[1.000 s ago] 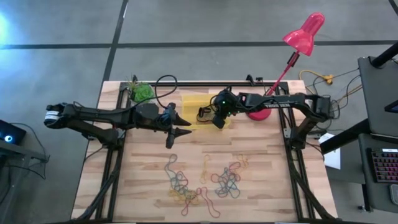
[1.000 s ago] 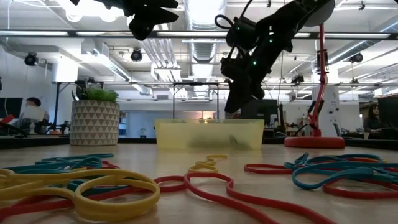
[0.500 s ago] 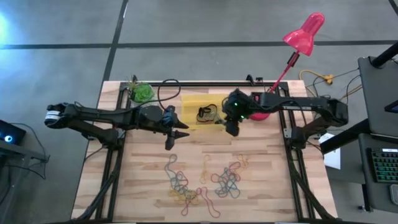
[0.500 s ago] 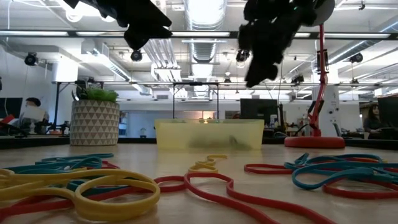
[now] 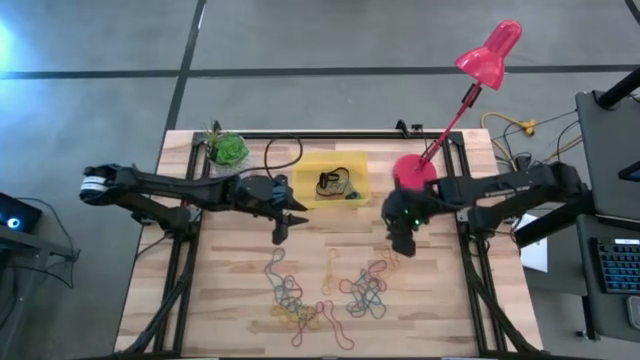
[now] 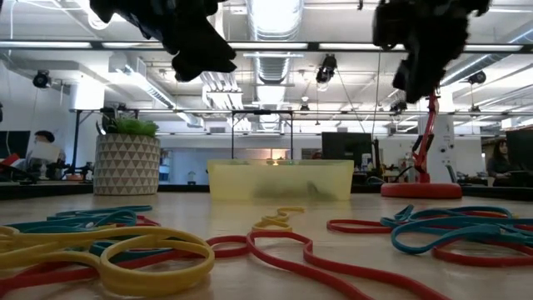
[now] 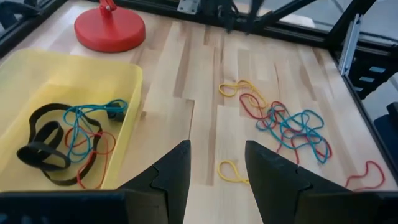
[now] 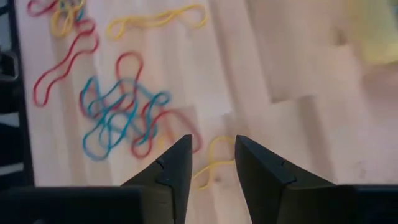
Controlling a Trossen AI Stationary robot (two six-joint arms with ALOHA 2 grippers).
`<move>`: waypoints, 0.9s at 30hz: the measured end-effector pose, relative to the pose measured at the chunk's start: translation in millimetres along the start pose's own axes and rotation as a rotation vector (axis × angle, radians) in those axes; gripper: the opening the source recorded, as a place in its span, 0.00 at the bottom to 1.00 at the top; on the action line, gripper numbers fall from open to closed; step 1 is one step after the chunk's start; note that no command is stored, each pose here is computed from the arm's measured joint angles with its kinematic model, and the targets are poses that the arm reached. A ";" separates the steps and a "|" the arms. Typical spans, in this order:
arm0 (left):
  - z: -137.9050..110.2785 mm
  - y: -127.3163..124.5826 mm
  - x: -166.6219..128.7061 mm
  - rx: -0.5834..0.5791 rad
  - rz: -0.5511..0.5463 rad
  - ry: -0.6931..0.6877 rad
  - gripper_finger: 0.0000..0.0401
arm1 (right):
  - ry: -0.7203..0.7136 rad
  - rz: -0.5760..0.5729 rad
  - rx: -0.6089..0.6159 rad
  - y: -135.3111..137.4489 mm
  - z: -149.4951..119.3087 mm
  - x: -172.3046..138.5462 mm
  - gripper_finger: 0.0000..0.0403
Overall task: Pick and place rubber bands into bin
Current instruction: Put the blue rubber band into the yellow bin
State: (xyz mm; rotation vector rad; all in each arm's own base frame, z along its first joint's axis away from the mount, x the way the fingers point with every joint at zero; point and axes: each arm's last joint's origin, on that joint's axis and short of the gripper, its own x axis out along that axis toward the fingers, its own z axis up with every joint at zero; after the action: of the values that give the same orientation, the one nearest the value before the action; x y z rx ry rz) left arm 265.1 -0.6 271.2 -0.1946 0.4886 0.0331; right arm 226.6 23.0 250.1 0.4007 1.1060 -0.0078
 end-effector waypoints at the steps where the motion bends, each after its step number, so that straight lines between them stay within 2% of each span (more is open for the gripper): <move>1: -0.8 0.2 1.2 0.000 0.001 0.006 0.34 | 0.004 0.009 -0.007 3.5 -3.9 3.1 0.28; 11: -1.1 0.2 5.2 0.018 0.000 0.003 0.34 | -0.010 0.115 -0.125 30.4 -32.9 53.1 0.32; 19: 0.4 -0.1 5.2 0.018 -0.003 -0.012 0.34 | 0.082 0.052 -0.148 32.8 -37.2 91.6 0.29; 27: 1.7 -0.4 5.0 -0.007 -0.006 -0.025 0.34 | 0.005 0.108 -0.162 39.8 -26.6 123.1 0.25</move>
State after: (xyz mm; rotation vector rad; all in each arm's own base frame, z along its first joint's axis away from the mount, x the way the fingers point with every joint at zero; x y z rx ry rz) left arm 270.3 -0.7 270.3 -0.2021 0.4631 0.0316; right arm 267.8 91.9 145.2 0.3151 1.0801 0.1772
